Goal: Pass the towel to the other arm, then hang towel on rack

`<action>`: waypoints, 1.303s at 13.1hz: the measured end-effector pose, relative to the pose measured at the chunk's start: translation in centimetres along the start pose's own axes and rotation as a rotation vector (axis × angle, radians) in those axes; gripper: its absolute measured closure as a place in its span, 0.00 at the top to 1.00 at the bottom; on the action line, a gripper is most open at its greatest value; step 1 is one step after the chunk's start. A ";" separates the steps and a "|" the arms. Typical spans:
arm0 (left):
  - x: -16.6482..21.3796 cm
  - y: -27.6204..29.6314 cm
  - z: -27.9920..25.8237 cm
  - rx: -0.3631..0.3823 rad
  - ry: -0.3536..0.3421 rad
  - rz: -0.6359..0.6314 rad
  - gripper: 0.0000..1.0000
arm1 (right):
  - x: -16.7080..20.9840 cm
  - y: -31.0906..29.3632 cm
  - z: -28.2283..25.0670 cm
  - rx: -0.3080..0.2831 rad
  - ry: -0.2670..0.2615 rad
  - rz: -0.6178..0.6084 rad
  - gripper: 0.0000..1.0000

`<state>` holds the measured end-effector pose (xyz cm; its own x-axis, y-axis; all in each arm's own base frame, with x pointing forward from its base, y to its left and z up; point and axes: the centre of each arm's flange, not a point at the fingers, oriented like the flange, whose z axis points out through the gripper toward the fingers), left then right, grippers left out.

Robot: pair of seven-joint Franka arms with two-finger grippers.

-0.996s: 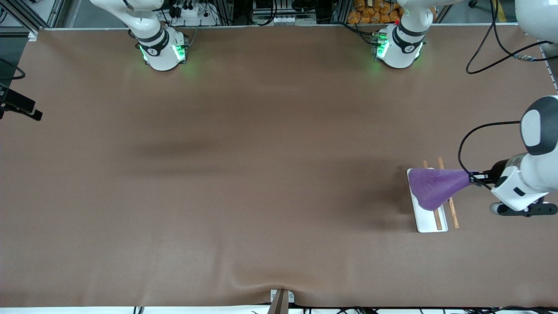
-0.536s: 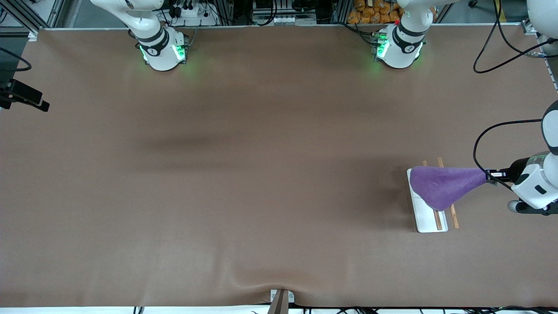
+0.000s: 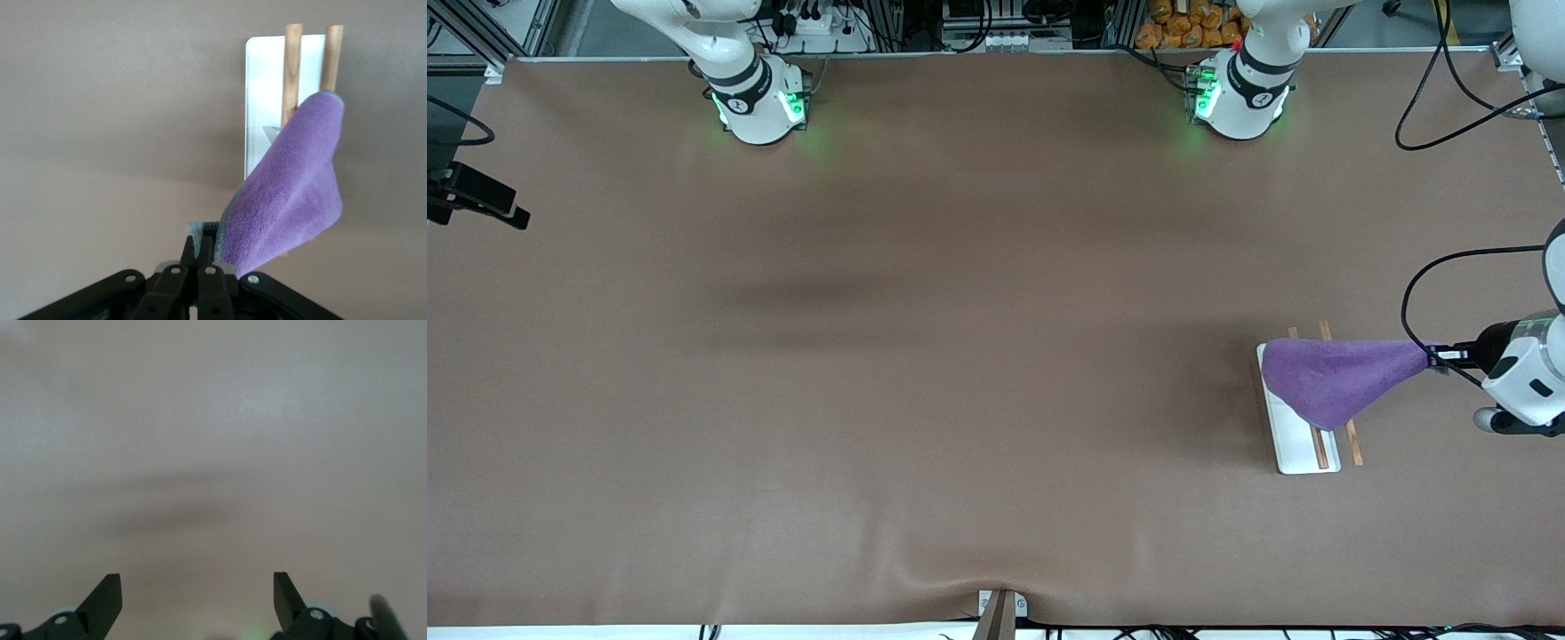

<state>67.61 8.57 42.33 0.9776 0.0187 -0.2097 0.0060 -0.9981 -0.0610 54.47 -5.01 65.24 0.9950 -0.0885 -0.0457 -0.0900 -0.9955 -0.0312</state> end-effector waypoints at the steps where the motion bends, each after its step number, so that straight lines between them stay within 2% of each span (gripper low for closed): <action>1: 0.0 -0.3 0.1 -0.001 -0.001 0.000 0.02 | 0.1 0.0 0.0 0.000 0.003 0.000 1.00; 8: 0.5 -2.6 2.0 -0.013 -0.015 -0.016 0.02 | 0.1 0.3 0.2 0.000 -0.004 0.005 1.00; 10: 0.7 -2.9 2.6 -0.016 -0.021 -0.017 0.06 | 0.1 0.3 0.3 0.000 -0.006 0.006 1.00; 12: 0.9 -3.7 3.3 -0.020 -0.018 -0.009 0.24 | 0.0 0.3 0.5 0.000 -0.011 0.006 1.00; 17: 0.7 -8.4 4.4 -0.070 0.015 0.066 0.81 | 0.0 0.3 0.5 0.000 -0.015 0.006 1.00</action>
<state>67.34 17.17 38.42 0.9793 -0.0475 -0.1965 -0.0443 -0.9988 0.0206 54.43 -5.33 64.70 0.9937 -0.0943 -0.0606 -0.0963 -0.9949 -0.0306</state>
